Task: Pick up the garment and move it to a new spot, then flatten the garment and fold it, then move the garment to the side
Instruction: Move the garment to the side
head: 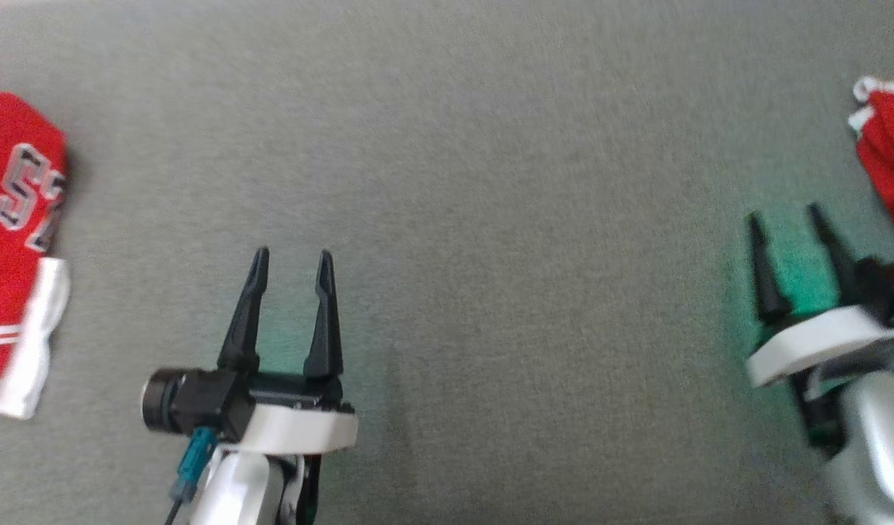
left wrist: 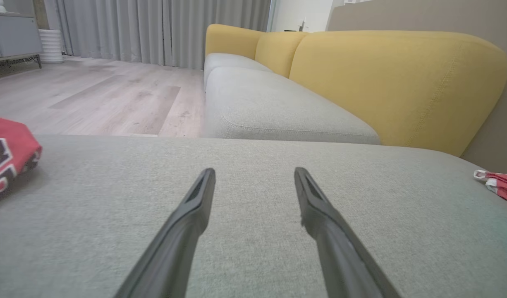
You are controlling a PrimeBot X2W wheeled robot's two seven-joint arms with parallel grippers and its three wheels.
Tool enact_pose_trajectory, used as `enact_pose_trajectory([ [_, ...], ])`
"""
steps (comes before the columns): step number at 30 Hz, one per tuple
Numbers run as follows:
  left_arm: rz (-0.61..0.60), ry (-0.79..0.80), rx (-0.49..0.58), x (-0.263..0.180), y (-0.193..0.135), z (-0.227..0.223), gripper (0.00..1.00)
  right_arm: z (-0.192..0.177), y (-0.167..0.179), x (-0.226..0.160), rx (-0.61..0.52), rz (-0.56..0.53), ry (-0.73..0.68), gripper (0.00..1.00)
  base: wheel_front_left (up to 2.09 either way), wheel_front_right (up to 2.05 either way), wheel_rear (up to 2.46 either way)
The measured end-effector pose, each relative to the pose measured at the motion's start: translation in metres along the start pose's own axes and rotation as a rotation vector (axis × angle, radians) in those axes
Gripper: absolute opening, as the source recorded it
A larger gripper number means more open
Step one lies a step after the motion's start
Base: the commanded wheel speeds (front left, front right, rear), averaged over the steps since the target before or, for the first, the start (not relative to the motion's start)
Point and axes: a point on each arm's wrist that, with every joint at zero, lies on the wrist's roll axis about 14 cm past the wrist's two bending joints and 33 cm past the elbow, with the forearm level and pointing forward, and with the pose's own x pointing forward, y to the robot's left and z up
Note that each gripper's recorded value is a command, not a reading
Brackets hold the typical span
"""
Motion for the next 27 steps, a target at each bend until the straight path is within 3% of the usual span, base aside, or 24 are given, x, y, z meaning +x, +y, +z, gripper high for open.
enact_pose_trajectory([
  [8, 0.116, -0.042, 0.024, -0.051, 0.022, 0.023, 1.0, 0.013, 0.087, -0.025, 0.128, 0.16, -0.141, 1.0, 0.0, 0.0, 0.0],
  [15, 0.181, -0.175, 0.073, -0.089, 0.031, 0.064, 1.0, 0.068, 0.1, -0.061, 0.157, 0.179, -0.339, 1.0, 0.0, 0.0, 0.0],
  [20, 0.198, -0.186, 0.1, -0.114, 0.03, 0.065, 1.0, 0.056, 0.099, -0.088, 0.162, 0.161, -0.336, 1.0, 0.0, 0.0, 0.0],
  [27, 0.216, -0.215, 0.112, -0.124, 0.032, 0.072, 1.0, 0.057, 0.098, -0.097, 0.154, 0.151, -0.351, 1.0, 0.0, 0.0, 0.0],
])
